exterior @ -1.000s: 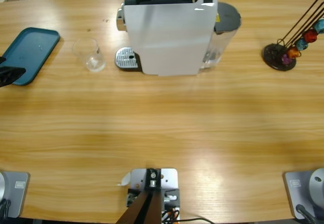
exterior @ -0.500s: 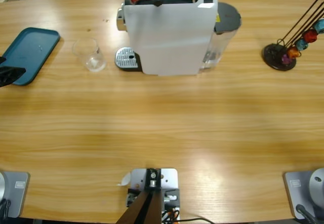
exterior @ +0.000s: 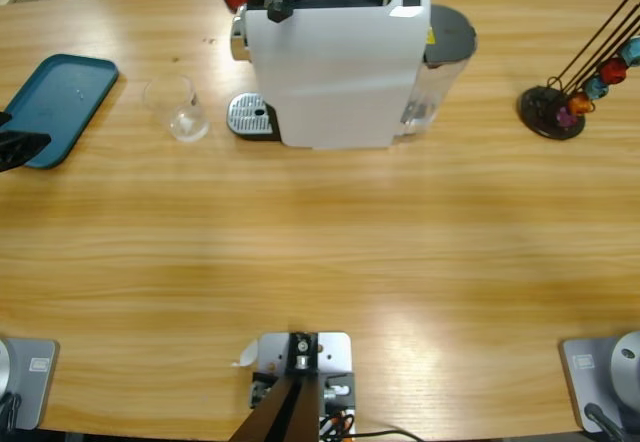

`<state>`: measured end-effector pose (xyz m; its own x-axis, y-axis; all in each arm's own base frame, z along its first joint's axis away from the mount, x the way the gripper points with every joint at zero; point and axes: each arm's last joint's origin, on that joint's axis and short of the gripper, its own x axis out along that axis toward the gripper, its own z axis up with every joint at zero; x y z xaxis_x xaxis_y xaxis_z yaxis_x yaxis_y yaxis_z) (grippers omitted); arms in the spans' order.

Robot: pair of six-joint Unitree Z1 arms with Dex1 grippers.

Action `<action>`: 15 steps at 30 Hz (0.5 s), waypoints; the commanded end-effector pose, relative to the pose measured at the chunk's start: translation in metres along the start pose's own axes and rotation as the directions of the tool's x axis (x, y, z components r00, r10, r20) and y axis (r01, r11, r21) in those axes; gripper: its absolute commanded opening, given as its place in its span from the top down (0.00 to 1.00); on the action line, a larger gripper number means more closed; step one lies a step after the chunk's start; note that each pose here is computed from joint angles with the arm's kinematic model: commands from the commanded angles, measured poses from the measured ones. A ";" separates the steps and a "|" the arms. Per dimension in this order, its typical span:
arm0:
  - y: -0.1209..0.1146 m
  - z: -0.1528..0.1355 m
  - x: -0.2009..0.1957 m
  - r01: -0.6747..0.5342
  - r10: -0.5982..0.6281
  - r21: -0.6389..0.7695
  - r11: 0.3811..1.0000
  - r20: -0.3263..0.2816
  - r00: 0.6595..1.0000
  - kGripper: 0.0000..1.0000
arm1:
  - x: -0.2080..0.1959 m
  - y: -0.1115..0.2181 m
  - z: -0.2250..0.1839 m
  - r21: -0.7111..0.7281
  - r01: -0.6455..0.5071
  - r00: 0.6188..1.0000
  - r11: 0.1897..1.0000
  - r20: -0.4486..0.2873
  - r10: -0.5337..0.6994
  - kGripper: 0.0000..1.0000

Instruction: Pour coffee

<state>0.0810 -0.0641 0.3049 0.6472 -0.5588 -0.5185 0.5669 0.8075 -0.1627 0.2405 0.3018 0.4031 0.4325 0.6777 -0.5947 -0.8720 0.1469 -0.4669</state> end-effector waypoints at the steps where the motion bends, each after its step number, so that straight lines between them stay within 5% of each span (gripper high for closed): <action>1: 0.001 -0.011 0.003 0.014 -0.014 0.020 1.000 -0.030 0.999 0.12 | 0.027 -0.012 -0.016 0.050 0.036 0.998 0.998 -0.053 -0.033 1.00; 15: 0.001 -0.011 0.003 0.015 -0.014 0.021 1.000 -0.027 1.000 0.15 | 0.043 -0.017 -0.031 0.086 0.066 0.991 0.994 -0.121 -0.056 1.00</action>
<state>0.0810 -0.0641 0.3049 0.6472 -0.5588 -0.5185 0.5670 0.8075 -0.1625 0.2629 0.3040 0.3904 0.4831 0.6429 -0.5943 -0.8593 0.2179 -0.4628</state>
